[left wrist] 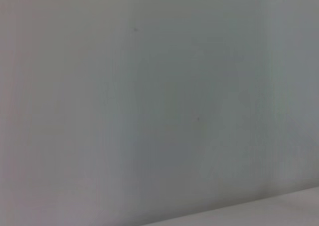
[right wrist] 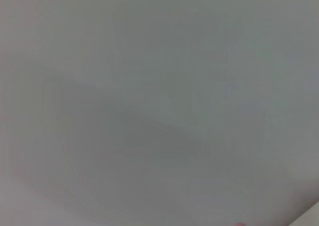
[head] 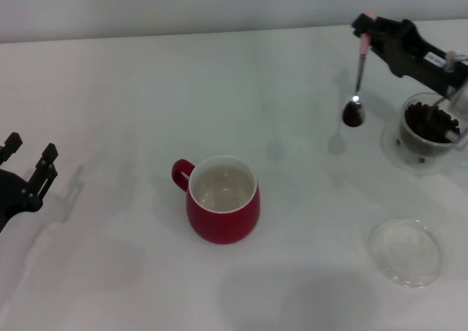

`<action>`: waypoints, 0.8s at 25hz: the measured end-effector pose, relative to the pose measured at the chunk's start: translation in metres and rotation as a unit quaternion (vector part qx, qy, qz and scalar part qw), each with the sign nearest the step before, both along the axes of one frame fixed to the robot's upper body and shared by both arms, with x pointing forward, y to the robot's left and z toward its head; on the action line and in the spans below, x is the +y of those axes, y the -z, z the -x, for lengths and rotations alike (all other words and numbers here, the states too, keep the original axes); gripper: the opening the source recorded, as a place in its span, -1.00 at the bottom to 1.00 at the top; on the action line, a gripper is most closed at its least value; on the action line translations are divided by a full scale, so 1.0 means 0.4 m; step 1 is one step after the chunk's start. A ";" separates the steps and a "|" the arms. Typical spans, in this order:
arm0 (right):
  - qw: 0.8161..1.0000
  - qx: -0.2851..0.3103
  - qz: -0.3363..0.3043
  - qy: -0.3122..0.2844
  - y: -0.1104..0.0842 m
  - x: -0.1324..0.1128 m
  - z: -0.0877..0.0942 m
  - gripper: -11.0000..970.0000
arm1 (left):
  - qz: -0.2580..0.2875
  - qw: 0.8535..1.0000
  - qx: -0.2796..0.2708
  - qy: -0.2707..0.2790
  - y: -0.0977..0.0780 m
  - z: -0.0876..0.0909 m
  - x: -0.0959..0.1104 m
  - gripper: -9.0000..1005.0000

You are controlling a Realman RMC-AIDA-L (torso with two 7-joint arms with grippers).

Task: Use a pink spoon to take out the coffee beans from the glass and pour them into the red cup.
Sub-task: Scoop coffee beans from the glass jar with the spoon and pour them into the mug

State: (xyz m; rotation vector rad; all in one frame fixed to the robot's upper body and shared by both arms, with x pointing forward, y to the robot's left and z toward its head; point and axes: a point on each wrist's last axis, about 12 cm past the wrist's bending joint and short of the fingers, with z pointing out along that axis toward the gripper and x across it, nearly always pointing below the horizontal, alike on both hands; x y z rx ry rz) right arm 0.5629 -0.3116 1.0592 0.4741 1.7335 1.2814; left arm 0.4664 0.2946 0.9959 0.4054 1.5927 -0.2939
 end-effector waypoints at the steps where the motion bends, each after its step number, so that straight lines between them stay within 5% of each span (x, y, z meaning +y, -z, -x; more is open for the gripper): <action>1: 1.000 -0.002 0.000 -0.008 -0.002 0.014 -0.006 -0.66 | 0.000 1.000 0.000 0.000 0.000 0.000 0.000 0.13; 20: 0.993 0.000 0.003 -0.118 0.004 0.176 -0.024 -0.66 | 0.007 1.000 0.010 0.003 0.009 0.011 -0.009 0.13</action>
